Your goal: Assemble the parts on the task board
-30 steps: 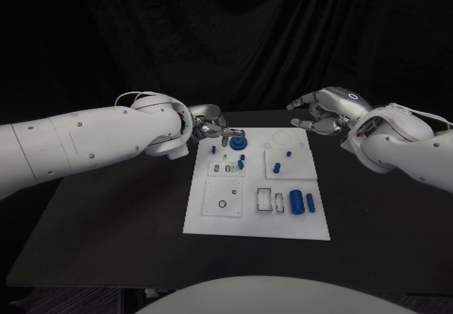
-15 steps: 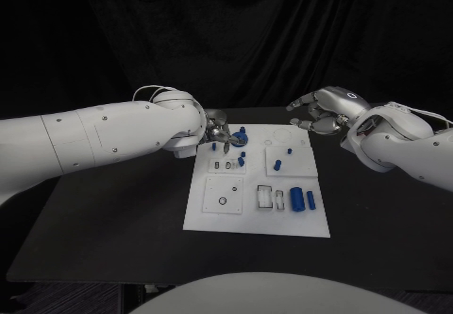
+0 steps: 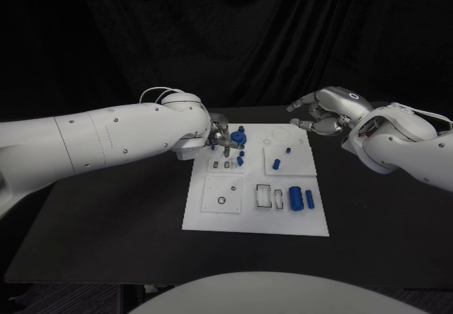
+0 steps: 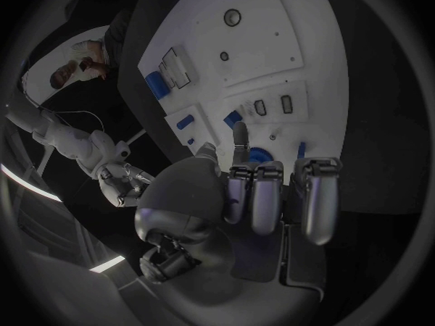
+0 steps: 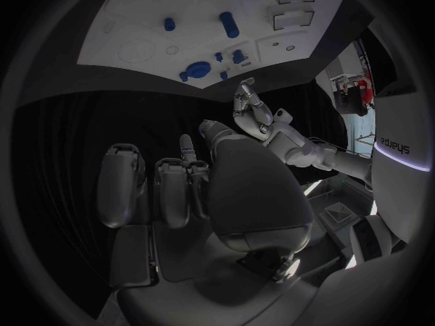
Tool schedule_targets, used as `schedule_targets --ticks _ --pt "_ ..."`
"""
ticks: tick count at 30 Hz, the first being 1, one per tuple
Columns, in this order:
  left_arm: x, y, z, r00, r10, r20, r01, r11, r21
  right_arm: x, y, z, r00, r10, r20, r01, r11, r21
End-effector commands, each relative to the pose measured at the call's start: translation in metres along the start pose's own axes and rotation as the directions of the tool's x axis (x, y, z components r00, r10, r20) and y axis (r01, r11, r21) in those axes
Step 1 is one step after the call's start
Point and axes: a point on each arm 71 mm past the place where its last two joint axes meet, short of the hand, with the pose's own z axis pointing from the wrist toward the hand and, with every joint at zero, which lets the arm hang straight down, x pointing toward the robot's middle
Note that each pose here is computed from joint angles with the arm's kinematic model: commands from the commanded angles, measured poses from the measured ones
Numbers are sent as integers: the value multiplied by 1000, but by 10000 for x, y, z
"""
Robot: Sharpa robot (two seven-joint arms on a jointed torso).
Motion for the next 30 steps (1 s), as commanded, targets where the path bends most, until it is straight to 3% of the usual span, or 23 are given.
schedule_targets --ticks 1,17,30 --pt "30 -25 18 1000 13 -15 -13 1000 3 -7 23 -14 1000 5 19 -5 1000 4" --pt "95 -121 105 1000 4 -12 -4 1000 31 2 73 -5 1000 11 13 -11 1000 -7" --pt "144 -120 150 1000 4 -24 -3 1000 16 10 89 2 1000 13 8 -13 1000 -9"
